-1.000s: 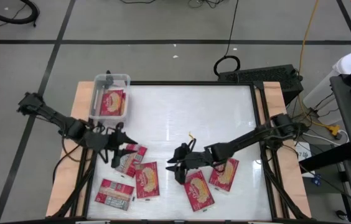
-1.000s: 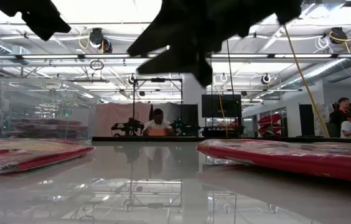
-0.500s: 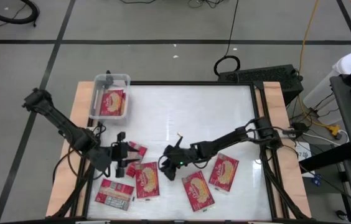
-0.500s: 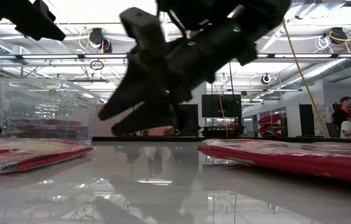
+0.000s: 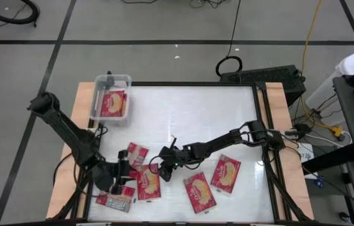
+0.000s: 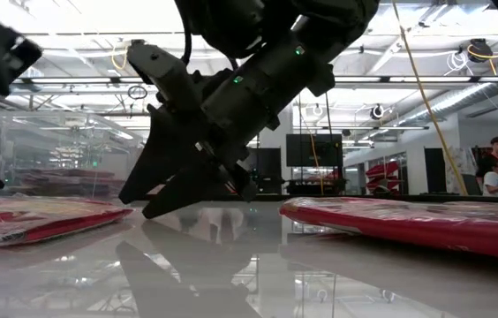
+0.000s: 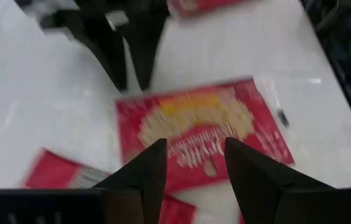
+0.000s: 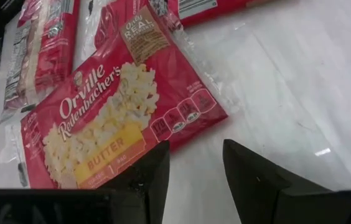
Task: Sort popcorn bags into baskets
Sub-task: Stack the red popcorn pack into the bin
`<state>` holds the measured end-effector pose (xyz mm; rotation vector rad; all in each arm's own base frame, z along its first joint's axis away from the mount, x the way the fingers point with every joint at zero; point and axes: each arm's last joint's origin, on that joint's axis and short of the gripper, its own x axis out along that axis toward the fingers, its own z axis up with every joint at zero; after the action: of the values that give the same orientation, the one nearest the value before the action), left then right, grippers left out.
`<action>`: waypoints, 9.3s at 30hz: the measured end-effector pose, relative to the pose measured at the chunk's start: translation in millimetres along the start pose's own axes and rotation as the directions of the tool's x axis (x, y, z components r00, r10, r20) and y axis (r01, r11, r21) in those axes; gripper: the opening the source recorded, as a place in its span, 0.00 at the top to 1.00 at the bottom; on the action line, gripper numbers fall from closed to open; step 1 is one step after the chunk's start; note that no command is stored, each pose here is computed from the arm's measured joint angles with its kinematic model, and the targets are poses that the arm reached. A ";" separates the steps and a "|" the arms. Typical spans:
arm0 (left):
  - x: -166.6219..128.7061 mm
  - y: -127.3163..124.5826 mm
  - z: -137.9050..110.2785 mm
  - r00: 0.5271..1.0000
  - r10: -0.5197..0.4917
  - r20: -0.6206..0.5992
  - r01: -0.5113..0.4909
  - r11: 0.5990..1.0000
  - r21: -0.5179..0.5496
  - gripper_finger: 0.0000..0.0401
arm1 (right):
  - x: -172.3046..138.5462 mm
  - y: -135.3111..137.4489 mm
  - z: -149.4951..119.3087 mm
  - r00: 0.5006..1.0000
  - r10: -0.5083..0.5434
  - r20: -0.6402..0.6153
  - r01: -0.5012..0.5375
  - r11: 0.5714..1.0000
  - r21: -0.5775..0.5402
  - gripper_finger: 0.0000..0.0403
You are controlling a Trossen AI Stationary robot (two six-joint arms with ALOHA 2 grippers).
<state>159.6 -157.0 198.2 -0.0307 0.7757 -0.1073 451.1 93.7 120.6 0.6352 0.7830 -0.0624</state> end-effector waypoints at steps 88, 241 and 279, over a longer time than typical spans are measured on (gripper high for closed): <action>-2.5 32.6 68.0 0.840 0.241 0.486 -0.210 0.971 -0.117 0.31 | -172.2 29.1 -38.6 0.653 0.212 0.727 0.309 0.802 -0.511 0.99; -42.9 67.3 15.5 0.998 -0.008 -0.057 0.003 0.996 -0.090 0.75 | -141.2 -33.7 -58.5 0.845 -0.002 0.534 0.241 0.894 -0.378 0.57; 44.5 -10.1 -66.0 0.898 0.328 -0.294 -0.226 0.916 0.332 0.71 | -141.6 -34.0 -57.7 0.843 -0.002 0.538 0.248 0.889 -0.384 0.57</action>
<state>144.1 -171.1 120.7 0.3900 1.1012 0.0518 303.3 73.2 168.0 0.1071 0.2797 -0.1701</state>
